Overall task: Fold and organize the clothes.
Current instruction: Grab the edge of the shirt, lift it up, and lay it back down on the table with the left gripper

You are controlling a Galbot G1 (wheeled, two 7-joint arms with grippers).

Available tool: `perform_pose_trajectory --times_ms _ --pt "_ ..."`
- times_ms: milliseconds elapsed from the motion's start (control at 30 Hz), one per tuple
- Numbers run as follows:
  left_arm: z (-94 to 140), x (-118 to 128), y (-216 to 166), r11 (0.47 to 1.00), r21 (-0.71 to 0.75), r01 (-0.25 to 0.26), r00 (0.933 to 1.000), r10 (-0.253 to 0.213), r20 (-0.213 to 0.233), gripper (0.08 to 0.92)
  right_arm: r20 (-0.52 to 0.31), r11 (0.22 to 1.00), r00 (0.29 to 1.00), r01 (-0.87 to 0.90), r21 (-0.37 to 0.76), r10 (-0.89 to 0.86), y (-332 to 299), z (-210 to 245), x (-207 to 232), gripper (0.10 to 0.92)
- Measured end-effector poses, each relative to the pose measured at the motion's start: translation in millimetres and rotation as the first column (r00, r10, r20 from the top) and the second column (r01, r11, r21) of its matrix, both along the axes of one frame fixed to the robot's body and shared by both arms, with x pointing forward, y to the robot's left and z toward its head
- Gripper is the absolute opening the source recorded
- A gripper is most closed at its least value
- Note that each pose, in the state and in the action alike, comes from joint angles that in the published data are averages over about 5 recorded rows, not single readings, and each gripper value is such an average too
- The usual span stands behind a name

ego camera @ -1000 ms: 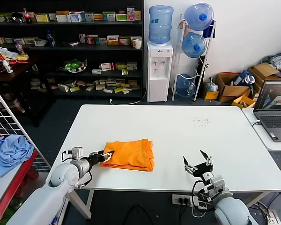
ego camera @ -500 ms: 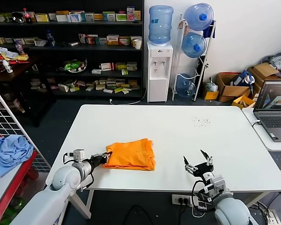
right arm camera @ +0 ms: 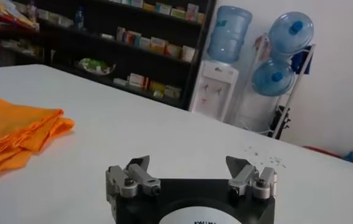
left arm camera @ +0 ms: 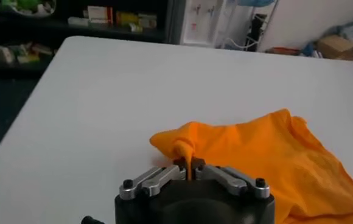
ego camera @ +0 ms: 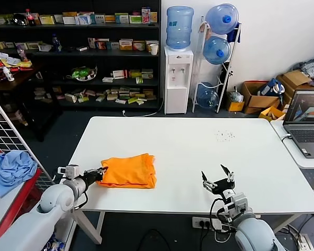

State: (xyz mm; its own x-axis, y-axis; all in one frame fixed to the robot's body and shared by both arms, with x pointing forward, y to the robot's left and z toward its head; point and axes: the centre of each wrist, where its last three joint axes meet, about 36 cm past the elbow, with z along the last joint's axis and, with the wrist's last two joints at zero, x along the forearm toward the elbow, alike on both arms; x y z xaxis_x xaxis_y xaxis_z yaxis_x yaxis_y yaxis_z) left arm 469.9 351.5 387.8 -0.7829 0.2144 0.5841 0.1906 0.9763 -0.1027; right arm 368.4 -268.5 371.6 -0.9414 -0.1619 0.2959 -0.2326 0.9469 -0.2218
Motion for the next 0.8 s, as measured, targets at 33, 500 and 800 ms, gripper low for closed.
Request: perform_pose_trajectory --times_ms 33,500,800 --pt "1.7 0.6 6.5 1.0 0.026 -0.007 1.0 0.007 0.005 0.13 0.001 1.0 1.0 -0.002 0.001 0.002 0.9 0.0 0.7 0.823" --pt "30.1 9.5 100.2 0.908 0.405 -0.106 0.9931 0.077 0.089 0.13 0.014 0.999 1.0 -0.024 0.025 0.024 13.0 -2.6 9.4 0.823" --pt "61.8 10.4 158.9 0.773 0.622 -0.124 0.9891 0.046 0.14 0.13 0.028 0.999 0.999 -0.028 0.024 0.028 13.1 1.0 14.8 0.823"
